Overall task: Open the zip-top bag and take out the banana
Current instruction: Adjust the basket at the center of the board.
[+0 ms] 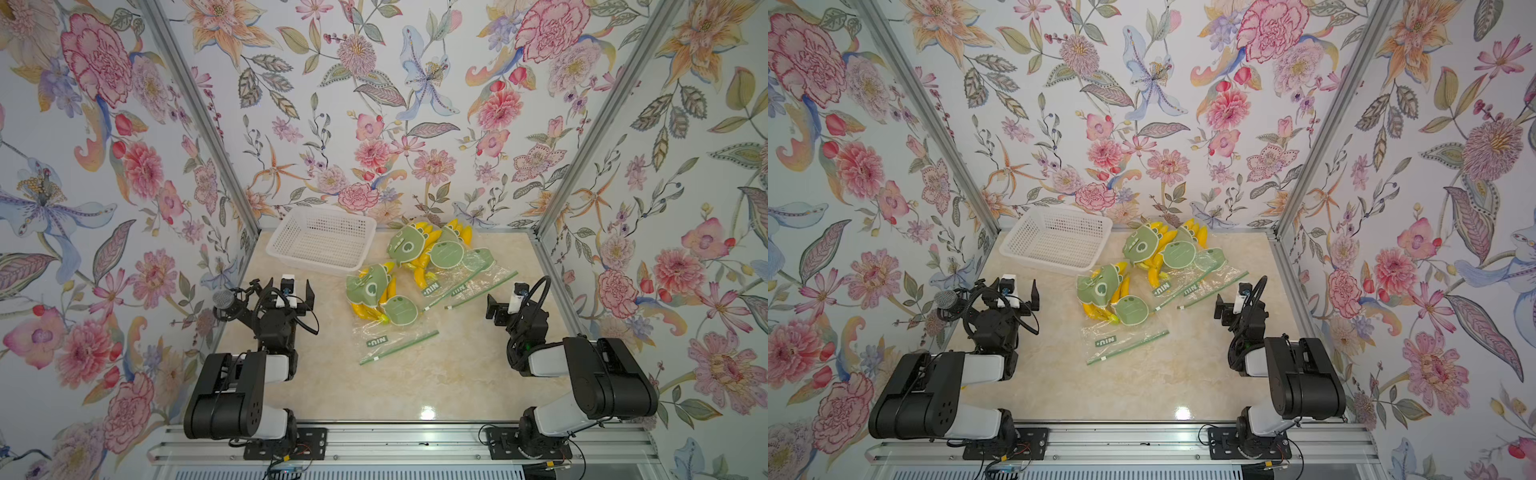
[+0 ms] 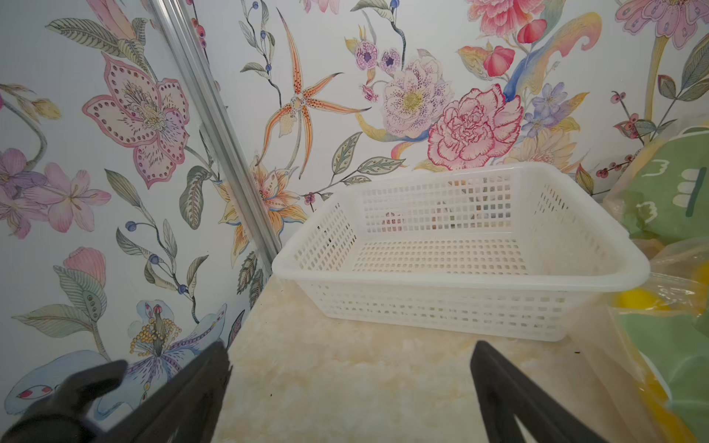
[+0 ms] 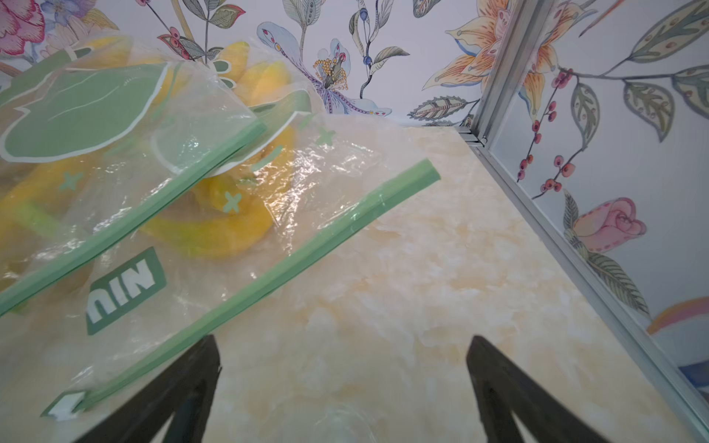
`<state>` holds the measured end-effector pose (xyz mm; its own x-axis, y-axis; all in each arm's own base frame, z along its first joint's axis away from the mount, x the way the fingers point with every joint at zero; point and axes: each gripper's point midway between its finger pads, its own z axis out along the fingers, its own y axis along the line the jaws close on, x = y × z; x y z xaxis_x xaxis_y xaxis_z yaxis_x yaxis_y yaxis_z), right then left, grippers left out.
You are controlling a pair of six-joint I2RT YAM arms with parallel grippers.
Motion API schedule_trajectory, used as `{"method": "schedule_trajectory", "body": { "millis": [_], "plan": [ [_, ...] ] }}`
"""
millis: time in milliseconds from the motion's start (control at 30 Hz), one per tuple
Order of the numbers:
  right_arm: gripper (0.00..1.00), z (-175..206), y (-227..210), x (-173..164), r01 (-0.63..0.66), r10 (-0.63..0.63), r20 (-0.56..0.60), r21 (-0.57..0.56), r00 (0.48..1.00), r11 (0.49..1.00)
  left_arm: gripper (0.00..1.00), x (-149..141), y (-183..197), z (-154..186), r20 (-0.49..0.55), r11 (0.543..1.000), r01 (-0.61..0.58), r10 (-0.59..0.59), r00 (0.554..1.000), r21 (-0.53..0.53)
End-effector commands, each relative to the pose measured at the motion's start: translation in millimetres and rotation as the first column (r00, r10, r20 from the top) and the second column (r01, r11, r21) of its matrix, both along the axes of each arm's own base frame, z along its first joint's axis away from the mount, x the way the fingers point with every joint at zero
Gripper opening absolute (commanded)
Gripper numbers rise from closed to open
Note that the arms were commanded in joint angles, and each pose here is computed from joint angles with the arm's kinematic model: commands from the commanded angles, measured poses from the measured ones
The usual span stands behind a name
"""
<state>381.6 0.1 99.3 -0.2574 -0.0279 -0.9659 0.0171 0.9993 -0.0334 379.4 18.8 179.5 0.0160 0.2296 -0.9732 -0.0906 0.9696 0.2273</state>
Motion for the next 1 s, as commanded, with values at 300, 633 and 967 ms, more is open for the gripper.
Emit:
{"method": "schedule_trajectory", "body": {
  "millis": [300,633,967],
  "plan": [
    [1.0,7,2,5,-0.009,0.01,0.021,-0.014,1.0,1.0,0.99,0,0,-42,-0.149,0.999,-0.009,0.003,0.989,-0.039],
    [1.0,8,1,5,-0.011,0.012,0.023,-0.009,1.0,1.0,0.99,0,0,-42,-0.148,0.999,-0.009,0.003,0.989,-0.039],
    [1.0,52,9,-30,-0.049,0.053,0.165,-0.026,0.985,0.998,0.99,28,-25,21,-0.209,0.996,0.071,-0.081,0.975,-0.058]
  ]
}}
